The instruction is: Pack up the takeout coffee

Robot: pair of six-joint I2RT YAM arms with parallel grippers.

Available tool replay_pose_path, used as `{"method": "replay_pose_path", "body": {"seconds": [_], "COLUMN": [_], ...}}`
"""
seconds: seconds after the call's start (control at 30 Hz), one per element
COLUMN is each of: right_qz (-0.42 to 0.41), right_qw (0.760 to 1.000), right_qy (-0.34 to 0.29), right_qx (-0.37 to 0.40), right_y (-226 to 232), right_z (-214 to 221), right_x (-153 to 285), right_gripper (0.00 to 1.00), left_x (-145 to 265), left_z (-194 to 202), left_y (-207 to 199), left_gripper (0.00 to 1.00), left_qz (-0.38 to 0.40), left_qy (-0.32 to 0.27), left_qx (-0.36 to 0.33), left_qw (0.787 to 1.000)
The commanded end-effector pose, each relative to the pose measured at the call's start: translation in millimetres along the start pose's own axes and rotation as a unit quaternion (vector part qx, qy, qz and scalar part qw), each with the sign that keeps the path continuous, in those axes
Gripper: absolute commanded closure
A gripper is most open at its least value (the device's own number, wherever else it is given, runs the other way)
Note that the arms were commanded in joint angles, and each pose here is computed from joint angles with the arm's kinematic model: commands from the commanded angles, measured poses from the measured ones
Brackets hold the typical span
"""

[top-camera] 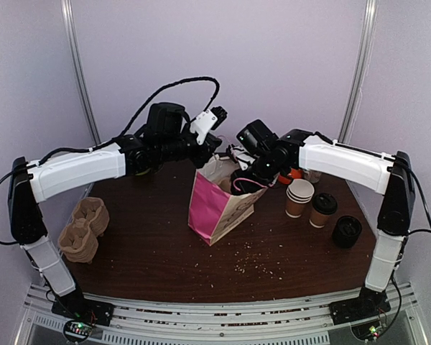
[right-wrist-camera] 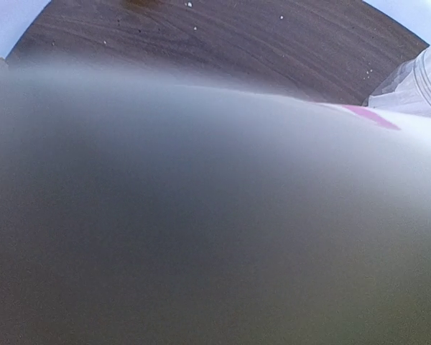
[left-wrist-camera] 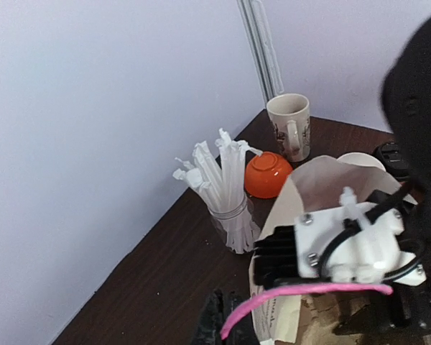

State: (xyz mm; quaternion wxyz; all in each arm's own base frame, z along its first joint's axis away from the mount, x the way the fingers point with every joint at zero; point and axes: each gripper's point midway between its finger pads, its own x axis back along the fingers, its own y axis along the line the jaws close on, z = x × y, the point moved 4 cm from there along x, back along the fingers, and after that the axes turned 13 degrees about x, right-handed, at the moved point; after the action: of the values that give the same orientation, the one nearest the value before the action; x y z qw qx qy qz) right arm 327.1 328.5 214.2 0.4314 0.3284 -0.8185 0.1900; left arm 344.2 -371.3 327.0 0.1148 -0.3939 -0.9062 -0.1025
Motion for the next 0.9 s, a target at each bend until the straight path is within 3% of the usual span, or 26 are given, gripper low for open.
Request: {"method": "replay_pose_path", "body": {"seconds": [0.0,0.47,0.67,0.87], "right_qz": [0.012,-0.007,-0.001,0.027], "right_qw": [0.999,0.995,0.991,0.990], "right_qy": [-0.041,-0.104,-0.134,-0.135], "right_qx": [-0.024,-0.003,-0.006,-0.038], "right_y": [-4,0,-2,-17], "right_z": [1,0,-3,-5], "right_x": [15,39,49,51], "right_gripper": [0.58,0.57,0.57,0.57], "left_x": [11,-15,-16,-3], "left_z": [-13,-3,1,-3], "left_y": [34,58,57,37], "left_gripper": [1.00,1.00,1.00,1.00], "left_qz": [-0.029,-0.005,0.014,0.084], "left_qy": [-0.029,0.032,0.038,0.025], "left_qx": [0.107,0.238,0.249,0.234], "left_qw": [0.993,0.971,0.968,0.968]}}
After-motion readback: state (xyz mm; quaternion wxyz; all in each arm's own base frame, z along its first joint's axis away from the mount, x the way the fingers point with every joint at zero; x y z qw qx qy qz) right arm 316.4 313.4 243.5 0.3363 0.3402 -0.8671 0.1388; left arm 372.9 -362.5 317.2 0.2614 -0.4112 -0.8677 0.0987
